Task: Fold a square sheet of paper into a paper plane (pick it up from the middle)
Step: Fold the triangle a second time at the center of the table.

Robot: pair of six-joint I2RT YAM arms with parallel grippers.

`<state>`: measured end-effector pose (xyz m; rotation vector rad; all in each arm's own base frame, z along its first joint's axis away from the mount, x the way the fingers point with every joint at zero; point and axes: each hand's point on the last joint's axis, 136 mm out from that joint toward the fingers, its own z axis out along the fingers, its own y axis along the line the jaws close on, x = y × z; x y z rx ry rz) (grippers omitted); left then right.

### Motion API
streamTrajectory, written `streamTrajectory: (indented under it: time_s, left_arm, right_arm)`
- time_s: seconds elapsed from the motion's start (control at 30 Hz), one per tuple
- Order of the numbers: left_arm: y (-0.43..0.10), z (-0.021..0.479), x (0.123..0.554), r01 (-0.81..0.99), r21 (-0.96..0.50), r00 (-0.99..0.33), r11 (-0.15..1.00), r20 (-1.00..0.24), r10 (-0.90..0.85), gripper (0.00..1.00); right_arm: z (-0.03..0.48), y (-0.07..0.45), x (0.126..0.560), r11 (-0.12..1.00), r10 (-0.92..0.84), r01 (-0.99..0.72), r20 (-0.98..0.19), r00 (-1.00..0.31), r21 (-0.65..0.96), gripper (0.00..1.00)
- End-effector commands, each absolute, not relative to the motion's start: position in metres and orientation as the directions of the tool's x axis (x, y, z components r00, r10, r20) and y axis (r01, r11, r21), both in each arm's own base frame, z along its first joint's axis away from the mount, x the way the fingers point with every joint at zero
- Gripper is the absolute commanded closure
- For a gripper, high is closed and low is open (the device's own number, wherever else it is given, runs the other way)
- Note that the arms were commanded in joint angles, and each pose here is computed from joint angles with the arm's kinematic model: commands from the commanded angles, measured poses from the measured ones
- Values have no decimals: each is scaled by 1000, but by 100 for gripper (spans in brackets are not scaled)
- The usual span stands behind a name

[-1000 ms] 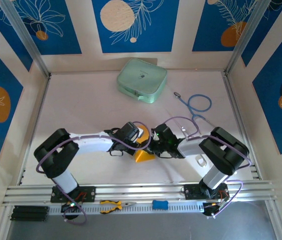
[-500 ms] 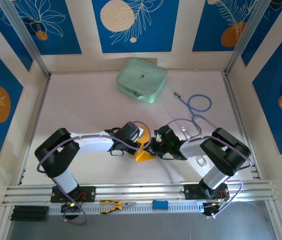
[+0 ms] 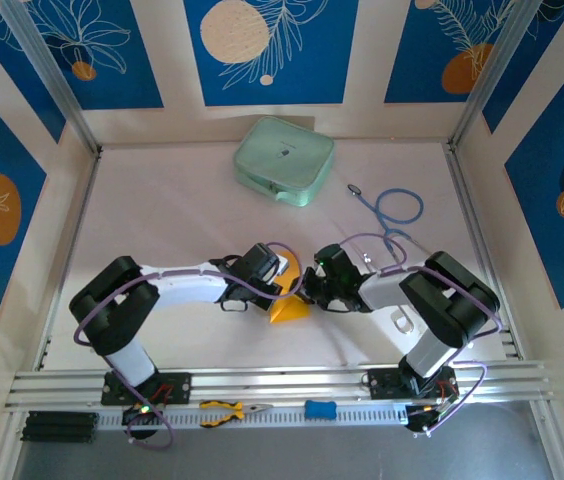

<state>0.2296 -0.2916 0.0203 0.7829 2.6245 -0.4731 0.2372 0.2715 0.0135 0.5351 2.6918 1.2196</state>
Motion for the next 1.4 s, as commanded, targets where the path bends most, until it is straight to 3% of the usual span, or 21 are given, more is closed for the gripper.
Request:
streamTrajectory:
  time_s: [0.0,0.23,0.57,0.77,0.9,1.07,1.37]
  left_arm:
    - [-282,9,225,575,-193,-792,795,-374,482,99]
    - [-283,8,225,576,-192,-792,795,-372,484,99]
    - [-283,7,224,577,-194,-792,793,-368,487,99]
    - [-283,7,224,578,-193,-792,793,-367,488,99]
    - [-283,7,224,578,-194,-792,792,-366,489,100]
    - [-283,7,224,578,-193,-792,793,-367,488,99]
    - [-283,6,223,578,-197,-793,792,-364,489,99]
  right_arm:
    - [-13,246,224,663,437,367,60,-897,652,100]
    - [30,261,243,650,368,253,-6,-930,716,100]
    - [-18,224,238,671,499,415,40,-865,615,100]
    - [0,217,252,622,543,395,-9,-839,676,100]
    - [30,222,265,567,513,314,-28,-858,762,98]
    - [57,233,257,626,427,214,-100,-898,750,97]
    - [53,267,235,585,344,190,-29,-939,788,98]
